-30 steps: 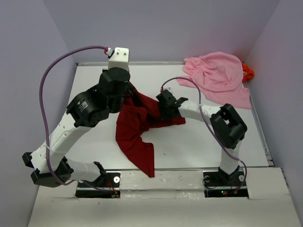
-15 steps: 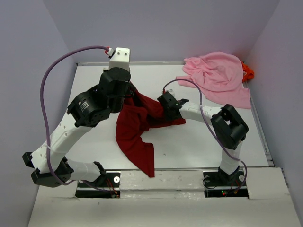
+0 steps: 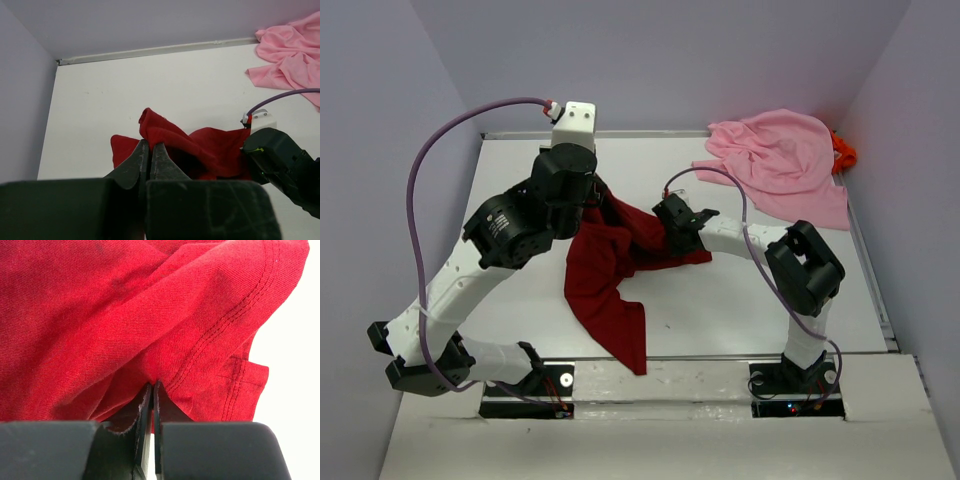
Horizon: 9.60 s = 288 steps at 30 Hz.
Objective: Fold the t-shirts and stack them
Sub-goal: Flatten the tshirt out
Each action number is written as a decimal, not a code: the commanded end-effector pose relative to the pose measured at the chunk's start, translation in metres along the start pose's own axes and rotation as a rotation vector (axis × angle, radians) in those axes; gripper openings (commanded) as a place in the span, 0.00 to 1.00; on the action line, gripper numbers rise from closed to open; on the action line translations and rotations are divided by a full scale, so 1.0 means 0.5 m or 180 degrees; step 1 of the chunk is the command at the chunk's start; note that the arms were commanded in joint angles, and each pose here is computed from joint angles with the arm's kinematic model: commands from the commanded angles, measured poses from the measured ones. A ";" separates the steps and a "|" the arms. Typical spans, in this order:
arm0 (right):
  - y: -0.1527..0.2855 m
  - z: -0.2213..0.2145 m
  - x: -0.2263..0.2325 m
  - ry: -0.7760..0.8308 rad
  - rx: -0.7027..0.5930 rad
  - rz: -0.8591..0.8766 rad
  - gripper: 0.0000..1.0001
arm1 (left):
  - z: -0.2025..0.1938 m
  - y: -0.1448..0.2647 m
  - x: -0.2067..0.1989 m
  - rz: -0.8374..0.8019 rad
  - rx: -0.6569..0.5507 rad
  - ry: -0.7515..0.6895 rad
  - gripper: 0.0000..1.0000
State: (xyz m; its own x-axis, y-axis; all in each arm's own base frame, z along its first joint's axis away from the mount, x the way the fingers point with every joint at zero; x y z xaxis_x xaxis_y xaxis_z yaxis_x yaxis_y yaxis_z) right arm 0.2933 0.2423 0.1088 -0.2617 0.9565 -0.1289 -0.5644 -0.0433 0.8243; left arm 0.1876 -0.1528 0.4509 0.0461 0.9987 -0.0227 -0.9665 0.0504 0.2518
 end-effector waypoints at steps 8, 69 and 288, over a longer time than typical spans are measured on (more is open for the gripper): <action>0.049 0.034 -0.014 -0.0064 -0.0248 0.0012 0.00 | 0.005 -0.001 0.002 -0.0007 -0.0104 0.0094 0.00; 0.761 0.166 -0.311 -0.0523 -0.2501 -0.0395 0.00 | 0.127 0.094 0.106 0.0437 -0.0865 0.0022 0.00; -0.143 0.142 -0.186 -0.0633 0.0385 0.0139 0.79 | -0.584 -0.476 -0.053 0.0067 0.2723 -0.0598 0.89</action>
State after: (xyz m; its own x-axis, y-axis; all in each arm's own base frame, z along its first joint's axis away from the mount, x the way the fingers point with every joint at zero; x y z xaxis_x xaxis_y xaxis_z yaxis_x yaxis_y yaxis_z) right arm 0.3987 0.1700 0.1078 -0.1161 0.9932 0.0111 -0.4411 -0.0616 0.8953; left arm 0.3308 -0.1916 0.1099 0.1343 0.9822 0.1314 -0.4585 -0.0560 0.8869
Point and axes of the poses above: each gripper's point midway between its finger pads, its own y axis back along the fingers, its own x axis along the line the jaws close on, z = x × y, the point moved 9 cm from there along y, back along the fingers, and after that the axes turned 5 degrees about y, right-handed, at the moved point
